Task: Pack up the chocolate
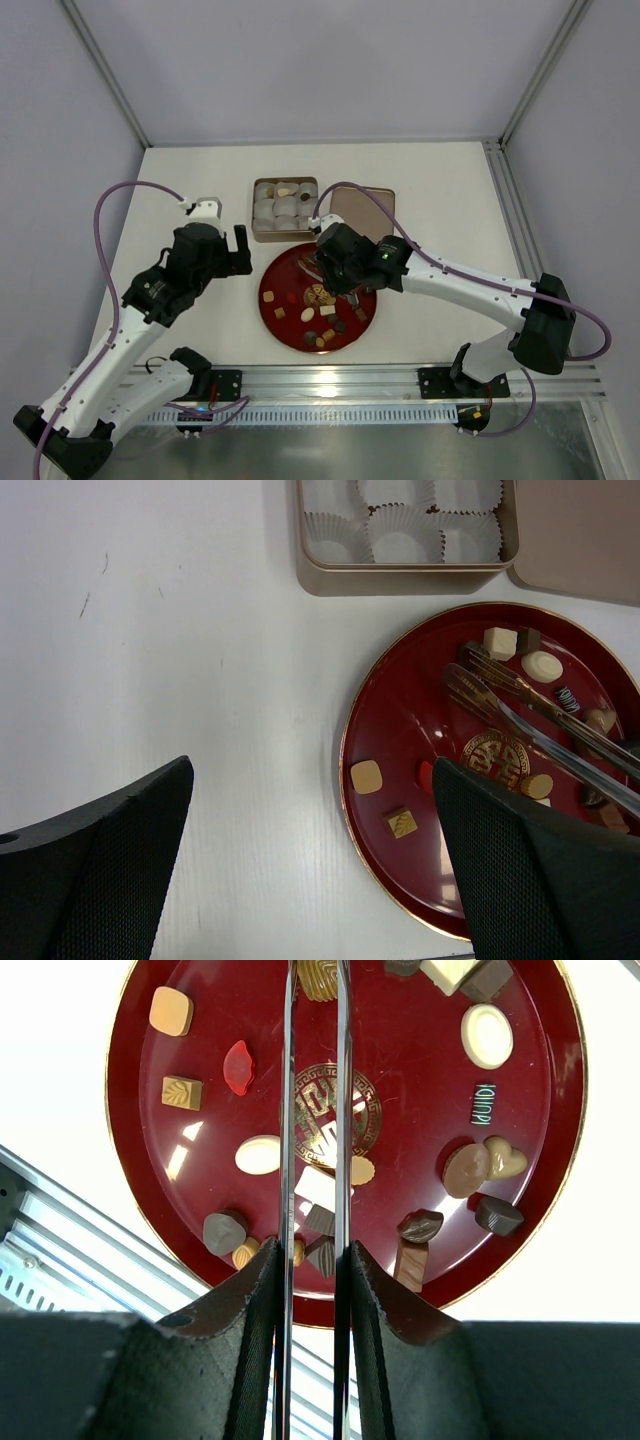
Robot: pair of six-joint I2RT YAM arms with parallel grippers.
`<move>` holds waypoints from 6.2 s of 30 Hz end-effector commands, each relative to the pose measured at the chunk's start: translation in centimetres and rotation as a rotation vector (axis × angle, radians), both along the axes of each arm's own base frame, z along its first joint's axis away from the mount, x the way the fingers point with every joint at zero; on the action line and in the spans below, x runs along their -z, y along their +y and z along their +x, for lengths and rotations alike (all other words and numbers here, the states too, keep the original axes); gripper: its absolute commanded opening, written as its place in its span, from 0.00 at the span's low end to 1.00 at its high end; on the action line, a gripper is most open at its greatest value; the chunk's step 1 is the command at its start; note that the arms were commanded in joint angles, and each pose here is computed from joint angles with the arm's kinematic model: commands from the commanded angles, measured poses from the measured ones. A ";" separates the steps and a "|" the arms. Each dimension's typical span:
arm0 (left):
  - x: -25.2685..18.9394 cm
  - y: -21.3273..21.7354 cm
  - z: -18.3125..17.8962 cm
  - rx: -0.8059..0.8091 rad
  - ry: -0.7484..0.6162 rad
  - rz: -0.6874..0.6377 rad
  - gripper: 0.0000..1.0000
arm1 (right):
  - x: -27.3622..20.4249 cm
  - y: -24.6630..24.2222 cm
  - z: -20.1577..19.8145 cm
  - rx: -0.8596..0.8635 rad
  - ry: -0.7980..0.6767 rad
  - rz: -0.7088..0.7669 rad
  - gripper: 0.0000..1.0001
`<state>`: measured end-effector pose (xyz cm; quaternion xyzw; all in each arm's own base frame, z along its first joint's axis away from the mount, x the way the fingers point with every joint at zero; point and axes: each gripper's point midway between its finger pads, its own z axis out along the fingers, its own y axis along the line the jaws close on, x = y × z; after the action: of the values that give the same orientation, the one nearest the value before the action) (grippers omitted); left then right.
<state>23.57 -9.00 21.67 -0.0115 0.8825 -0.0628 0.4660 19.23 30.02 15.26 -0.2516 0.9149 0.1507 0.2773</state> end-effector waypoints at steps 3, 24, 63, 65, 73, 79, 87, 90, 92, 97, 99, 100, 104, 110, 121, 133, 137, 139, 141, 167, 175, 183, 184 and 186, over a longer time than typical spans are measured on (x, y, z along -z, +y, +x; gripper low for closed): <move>-0.5 -0.2 0.4 -0.005 -0.028 -0.019 1.00 | -2.5 1.3 0.5 -0.009 -0.037 0.067 0.33; -0.7 -0.1 0.5 -0.003 -0.036 -0.011 1.00 | -7.5 6.4 10.9 0.039 -0.154 0.153 0.33; -0.5 -0.3 0.4 0.006 -0.027 -0.009 1.00 | -2.5 11.5 18.2 0.124 -0.132 0.161 0.40; -0.4 -0.2 0.4 0.005 -0.027 -0.008 1.00 | -2.8 11.5 18.3 0.127 -0.138 0.163 0.41; -0.5 -0.2 0.4 0.004 -0.029 -0.012 1.00 | -5.5 10.2 18.5 0.153 -0.192 0.166 0.42; -0.5 -0.2 0.4 0.005 -0.028 -0.010 1.00 | -8.0 8.4 17.4 0.161 -0.227 0.181 0.42; -0.5 -0.3 0.5 0.003 -0.029 -0.014 1.00 | -8.9 3.3 12.4 0.184 -0.206 0.188 0.42; -0.5 -0.3 0.5 0.004 -0.027 -0.014 1.00 | -8.3 1.1 9.5 0.191 -0.199 0.186 0.42; -0.6 -0.3 0.5 0.004 -0.030 -0.015 1.00 | -6.4 -0.3 7.7 0.196 -0.171 0.153 0.42; -0.4 -0.3 0.6 0.002 -0.026 -0.010 1.00 | -4.8 -2.9 2.6 0.196 -0.134 0.147 0.41; -0.4 -0.3 0.6 0.000 -0.026 -0.010 1.00 | -4.1 -3.6 1.6 0.205 -0.115 0.140 0.41; -0.4 -0.3 0.6 0.000 -0.025 -0.009 1.00 | -3.8 -3.6 1.1 0.194 -0.104 0.144 0.42; -0.4 -0.4 0.7 0.002 -0.026 -0.010 1.00 | -2.2 -3.9 0.0 0.182 -0.073 0.126 0.41; -0.4 -0.3 0.6 -0.001 -0.023 -0.011 1.00 | -1.1 -3.1 0.3 0.159 -0.064 0.104 0.42; -0.3 -0.2 0.5 -0.003 -0.022 -0.009 1.00 | 0.0 -1.5 1.0 0.131 -0.056 0.084 0.42; -0.4 -0.2 0.5 -0.003 -0.026 -0.007 1.00 | 1.0 -0.6 1.5 0.118 -0.047 0.062 0.42; -0.3 -0.1 0.5 -0.003 -0.022 -0.003 1.00 | 1.5 -0.3 1.5 0.112 -0.039 0.053 0.42; -0.4 -0.2 0.6 -0.001 -0.026 -0.005 1.00 | 1.7 -0.2 1.6 0.112 -0.035 0.049 0.41; -0.4 -0.2 0.5 0.000 -0.025 -0.003 1.00 | 1.8 -0.1 1.6 0.114 -0.031 0.050 0.41; -0.4 0.0 0.4 -0.005 -0.026 -0.003 1.00 | 2.4 -0.1 2.3 0.130 -0.033 0.024 0.34; -0.5 0.0 0.4 -0.006 -0.030 -0.005 1.00 | -0.2 -0.6 2.0 0.130 -0.052 0.058 0.31; -0.4 -0.1 0.5 -0.003 -0.028 -0.006 1.00 | -2.3 -1.4 1.3 0.123 -0.064 0.093 0.31; -0.5 -0.2 0.5 -0.002 -0.028 -0.009 1.00 | -2.4 -1.5 1.3 0.124 -0.065 0.093 0.31; -0.5 -0.1 0.5 -0.003 -0.029 -0.008 1.00 | -2.9 -1.5 1.2 0.122 -0.070 0.106 0.31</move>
<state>23.65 -9.07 21.43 -0.0099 0.8848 -0.0607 0.4620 19.89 28.22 15.25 -0.1913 0.9217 0.1514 0.3014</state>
